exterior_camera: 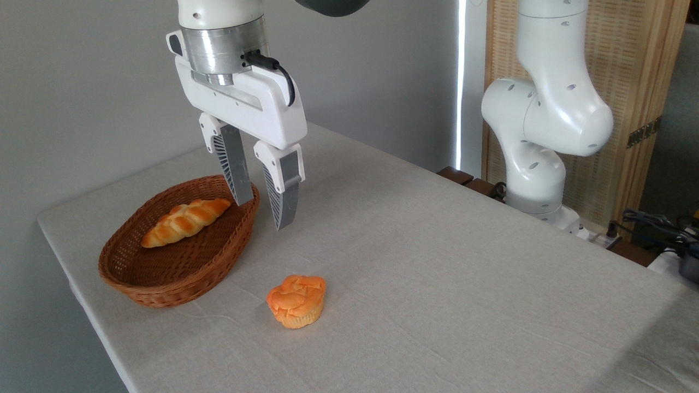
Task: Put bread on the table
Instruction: 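Lower the open gripper down into the wicker basket over the bread roll, then close the gripper on the croissant-shaped bread roll in the basket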
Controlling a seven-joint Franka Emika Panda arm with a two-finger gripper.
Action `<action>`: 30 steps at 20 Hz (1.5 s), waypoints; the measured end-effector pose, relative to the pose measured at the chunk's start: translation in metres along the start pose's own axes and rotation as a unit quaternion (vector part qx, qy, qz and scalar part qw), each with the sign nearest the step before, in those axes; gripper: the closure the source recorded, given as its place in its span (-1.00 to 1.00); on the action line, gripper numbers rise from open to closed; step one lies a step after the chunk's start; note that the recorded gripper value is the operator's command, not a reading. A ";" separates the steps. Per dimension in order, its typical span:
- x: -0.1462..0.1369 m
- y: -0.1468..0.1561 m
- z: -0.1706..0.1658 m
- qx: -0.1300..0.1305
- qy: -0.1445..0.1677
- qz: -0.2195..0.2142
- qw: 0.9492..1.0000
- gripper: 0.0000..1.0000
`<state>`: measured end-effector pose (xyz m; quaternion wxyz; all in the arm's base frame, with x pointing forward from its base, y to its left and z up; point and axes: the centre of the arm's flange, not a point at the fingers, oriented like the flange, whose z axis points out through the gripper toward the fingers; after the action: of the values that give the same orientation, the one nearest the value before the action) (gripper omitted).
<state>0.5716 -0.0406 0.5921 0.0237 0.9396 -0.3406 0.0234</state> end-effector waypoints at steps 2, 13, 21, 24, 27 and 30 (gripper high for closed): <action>0.009 0.010 0.002 -0.013 0.013 -0.004 1.000 -1.00; 0.107 0.111 0.047 -0.035 0.062 -0.035 0.997 -1.00; 0.162 0.158 0.106 -0.062 0.103 -0.056 0.991 -1.00; 0.177 0.174 0.135 -0.072 0.103 -0.050 0.991 -1.00; 0.184 0.189 0.161 -0.062 0.083 -0.026 0.994 -1.00; 0.189 0.202 0.181 -0.045 0.065 -0.001 0.997 -1.00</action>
<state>0.5922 -0.3272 0.4290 0.0882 0.9343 -0.3383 0.0693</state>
